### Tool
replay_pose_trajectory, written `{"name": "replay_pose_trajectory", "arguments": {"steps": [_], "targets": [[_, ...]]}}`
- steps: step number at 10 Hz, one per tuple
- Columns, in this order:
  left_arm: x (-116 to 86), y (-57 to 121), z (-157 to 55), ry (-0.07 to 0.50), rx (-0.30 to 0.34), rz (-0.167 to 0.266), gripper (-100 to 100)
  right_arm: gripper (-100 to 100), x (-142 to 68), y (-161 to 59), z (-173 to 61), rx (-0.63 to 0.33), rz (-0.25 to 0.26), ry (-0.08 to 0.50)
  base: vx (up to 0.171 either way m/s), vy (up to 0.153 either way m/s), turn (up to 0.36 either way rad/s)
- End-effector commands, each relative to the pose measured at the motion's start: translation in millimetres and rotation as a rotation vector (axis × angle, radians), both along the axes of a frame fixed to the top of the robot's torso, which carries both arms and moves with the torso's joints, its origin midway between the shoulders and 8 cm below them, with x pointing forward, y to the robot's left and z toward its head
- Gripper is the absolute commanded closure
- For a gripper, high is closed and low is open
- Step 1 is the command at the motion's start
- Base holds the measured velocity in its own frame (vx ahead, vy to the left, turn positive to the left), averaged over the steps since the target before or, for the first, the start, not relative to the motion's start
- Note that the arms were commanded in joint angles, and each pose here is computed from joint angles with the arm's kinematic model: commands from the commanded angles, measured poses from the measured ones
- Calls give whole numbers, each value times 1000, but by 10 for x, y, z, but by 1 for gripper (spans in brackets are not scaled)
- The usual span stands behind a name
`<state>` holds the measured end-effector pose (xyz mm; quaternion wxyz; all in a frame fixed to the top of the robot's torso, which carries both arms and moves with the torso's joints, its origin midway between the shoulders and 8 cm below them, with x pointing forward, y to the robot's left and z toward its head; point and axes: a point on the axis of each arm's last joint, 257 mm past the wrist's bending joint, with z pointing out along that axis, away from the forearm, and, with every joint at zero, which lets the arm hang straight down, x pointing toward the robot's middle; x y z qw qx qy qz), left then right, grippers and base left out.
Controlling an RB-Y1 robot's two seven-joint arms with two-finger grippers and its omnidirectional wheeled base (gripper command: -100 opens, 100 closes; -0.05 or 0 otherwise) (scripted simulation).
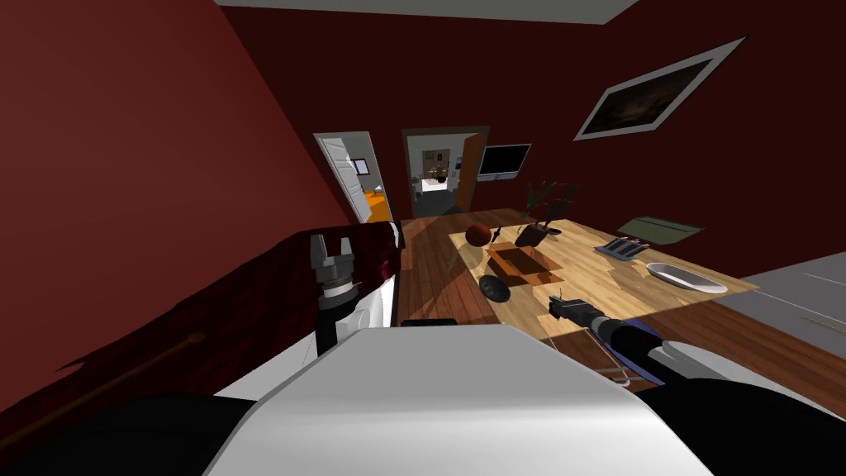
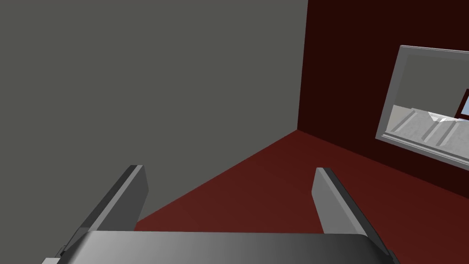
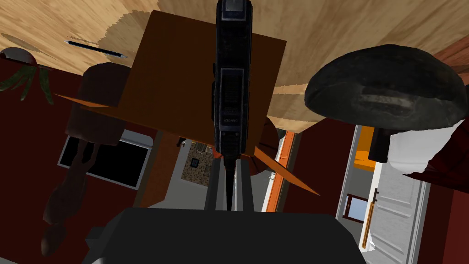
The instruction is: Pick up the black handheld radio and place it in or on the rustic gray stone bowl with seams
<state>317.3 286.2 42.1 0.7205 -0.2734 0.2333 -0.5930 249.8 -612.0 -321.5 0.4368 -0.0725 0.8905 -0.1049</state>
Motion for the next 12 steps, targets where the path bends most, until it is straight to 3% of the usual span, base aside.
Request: {"name": "replay_pose_trajectory", "arguments": {"steps": [1, 6, 8, 10, 11, 12], "targets": [[0, 0, 0, 0, 0, 0, 0, 100, 53, -6, 156, -7, 15, -6, 52, 109, -61], [0, 0, 0, 0, 0, 0, 0, 100, 79, 109, 412, 22, 54, 7, 89, 131, -8], [0, 0, 0, 0, 0, 0, 0, 100, -21, 243, 373, 70, 62, 32, 139, 110, 111], [0, 0, 0, 0, 0, 0, 0, 100, -283, 418, 155, 137, 54, 85, 146, 39, 140], [0, 0, 0, 0, 0, 0, 0, 100, -190, 350, 239, 113, 58, 64, 45, 22, 29], [0, 0, 0, 0, 0, 0, 0, -100, -207, 373, 220, 119, 61, 68, 11, 6, 2]]}}
